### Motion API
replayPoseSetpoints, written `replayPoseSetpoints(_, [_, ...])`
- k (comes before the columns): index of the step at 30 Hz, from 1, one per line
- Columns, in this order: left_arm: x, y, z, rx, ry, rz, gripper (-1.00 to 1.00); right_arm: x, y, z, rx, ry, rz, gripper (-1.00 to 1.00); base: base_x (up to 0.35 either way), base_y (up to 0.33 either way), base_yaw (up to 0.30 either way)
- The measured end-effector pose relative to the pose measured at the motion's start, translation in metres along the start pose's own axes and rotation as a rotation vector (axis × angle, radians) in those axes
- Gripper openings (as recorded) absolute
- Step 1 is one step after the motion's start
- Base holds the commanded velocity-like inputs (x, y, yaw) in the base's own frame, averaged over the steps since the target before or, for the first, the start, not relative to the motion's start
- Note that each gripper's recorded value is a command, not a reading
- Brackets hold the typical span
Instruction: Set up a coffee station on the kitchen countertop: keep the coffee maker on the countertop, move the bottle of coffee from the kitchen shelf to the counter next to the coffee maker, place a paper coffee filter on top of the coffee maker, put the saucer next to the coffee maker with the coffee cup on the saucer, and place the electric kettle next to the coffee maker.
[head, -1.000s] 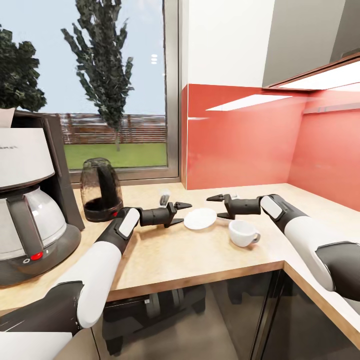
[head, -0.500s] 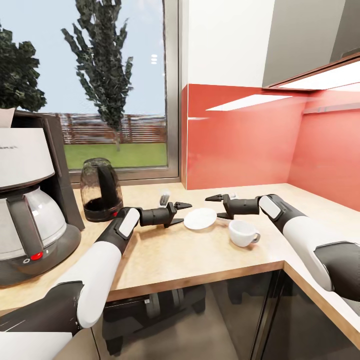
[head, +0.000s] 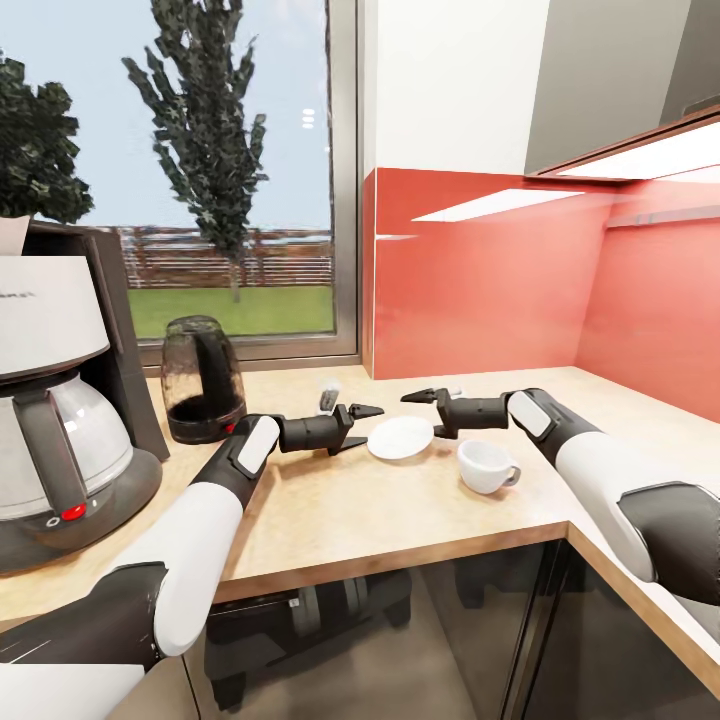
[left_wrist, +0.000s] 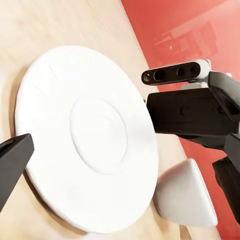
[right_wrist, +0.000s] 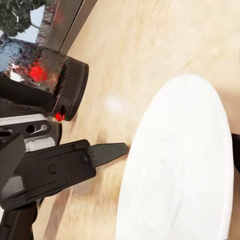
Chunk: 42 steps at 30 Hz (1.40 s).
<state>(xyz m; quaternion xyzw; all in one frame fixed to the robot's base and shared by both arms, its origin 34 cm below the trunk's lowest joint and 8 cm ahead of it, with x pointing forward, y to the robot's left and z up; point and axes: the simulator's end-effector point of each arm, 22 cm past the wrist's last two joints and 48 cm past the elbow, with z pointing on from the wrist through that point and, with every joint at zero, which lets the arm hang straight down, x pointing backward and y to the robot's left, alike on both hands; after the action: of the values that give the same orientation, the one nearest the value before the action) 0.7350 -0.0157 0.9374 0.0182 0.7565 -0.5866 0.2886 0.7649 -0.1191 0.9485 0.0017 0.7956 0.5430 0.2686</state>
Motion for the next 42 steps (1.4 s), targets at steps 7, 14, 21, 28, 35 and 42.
replayPoseSetpoints(7, [0.000, 0.000, 0.000, 0.001, -0.001, 0.001, 1.00, 0.001, 0.002, 0.002, -0.003, 0.002, 0.000, 1.00, 0.000, 0.000, 0.000])
replayPoseSetpoints(14, [-0.001, -0.001, 0.000, 0.001, -0.002, 0.002, 1.00, 0.003, 0.005, 0.006, -0.010, 0.008, -0.002, 1.00, 0.000, 0.000, 0.000])
replayPoseSetpoints(21, [-0.001, -0.001, 0.000, 0.000, -0.002, 0.004, 1.00, 0.003, 0.005, 0.006, -0.010, 0.008, -0.002, -1.00, 0.000, 0.000, 0.000])
replayPoseSetpoints(28, [-0.003, -0.006, -0.002, 0.014, -0.008, 0.004, 1.00, 0.004, -0.006, 0.006, 0.035, 0.013, -0.037, -1.00, 0.000, 0.000, 0.000])
replayPoseSetpoints(35, [-0.003, -0.006, -0.001, 0.022, -0.008, -0.007, 1.00, 0.005, -0.001, 0.006, 0.013, 0.013, -0.017, -1.00, 0.000, 0.000, 0.000])
replayPoseSetpoints(42, [-0.003, -0.006, -0.001, 0.019, -0.007, -0.002, 1.00, 0.004, 0.000, 0.006, 0.008, 0.010, -0.014, -1.00, 0.000, 0.000, 0.000])
